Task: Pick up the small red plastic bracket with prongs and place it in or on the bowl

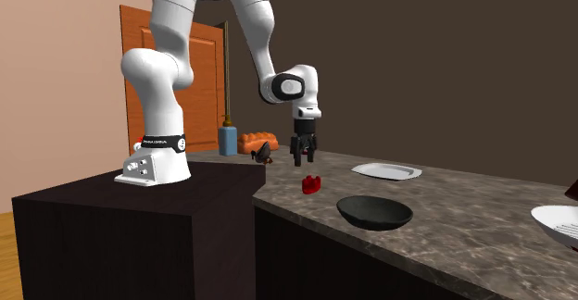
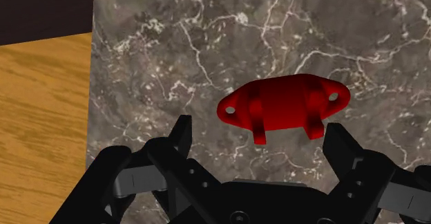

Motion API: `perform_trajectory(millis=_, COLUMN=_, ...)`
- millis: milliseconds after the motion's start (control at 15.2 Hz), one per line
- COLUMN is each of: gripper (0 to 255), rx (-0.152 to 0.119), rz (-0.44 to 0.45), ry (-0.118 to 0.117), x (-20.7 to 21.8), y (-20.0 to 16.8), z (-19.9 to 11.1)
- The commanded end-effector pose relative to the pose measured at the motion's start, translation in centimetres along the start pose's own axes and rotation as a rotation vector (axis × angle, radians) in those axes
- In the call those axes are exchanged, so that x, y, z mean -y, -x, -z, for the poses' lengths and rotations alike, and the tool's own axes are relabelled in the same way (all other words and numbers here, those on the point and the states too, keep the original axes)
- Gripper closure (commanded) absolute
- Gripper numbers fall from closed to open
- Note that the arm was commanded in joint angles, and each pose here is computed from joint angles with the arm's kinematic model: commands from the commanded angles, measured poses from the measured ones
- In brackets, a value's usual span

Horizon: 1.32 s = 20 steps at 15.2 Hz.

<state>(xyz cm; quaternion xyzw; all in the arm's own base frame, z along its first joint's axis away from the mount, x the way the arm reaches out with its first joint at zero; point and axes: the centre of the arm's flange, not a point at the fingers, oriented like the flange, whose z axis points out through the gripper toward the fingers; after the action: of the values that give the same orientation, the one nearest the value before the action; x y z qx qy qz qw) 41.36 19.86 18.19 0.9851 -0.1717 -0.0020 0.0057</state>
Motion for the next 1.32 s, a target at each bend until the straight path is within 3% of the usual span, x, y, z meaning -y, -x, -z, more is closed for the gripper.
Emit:
perform_trajectory(millis=0, gripper=0, rx=0.002, rz=-0.006, ry=-0.001, x=0.3, y=0.1, z=-1.4)
perform_trajectory(millis=396, gripper=0, rx=0.002, rz=-0.006, ry=-0.001, x=0.3, y=0.1, z=-4.3)
perform_trajectory(millis=924, gripper=0, rx=0.002, rz=-0.006, ry=-0.001, x=0.3, y=0.1, z=-4.3)
perform_trajectory(millis=990, gripper=255, rx=0.002, rz=-0.006, ry=-0.001, x=0.3, y=0.1, z=-4.3)
perform_trajectory(millis=1254, gripper=255, rx=0.002, rz=-0.006, ry=-0.001, x=0.3, y=0.1, z=-4.3)
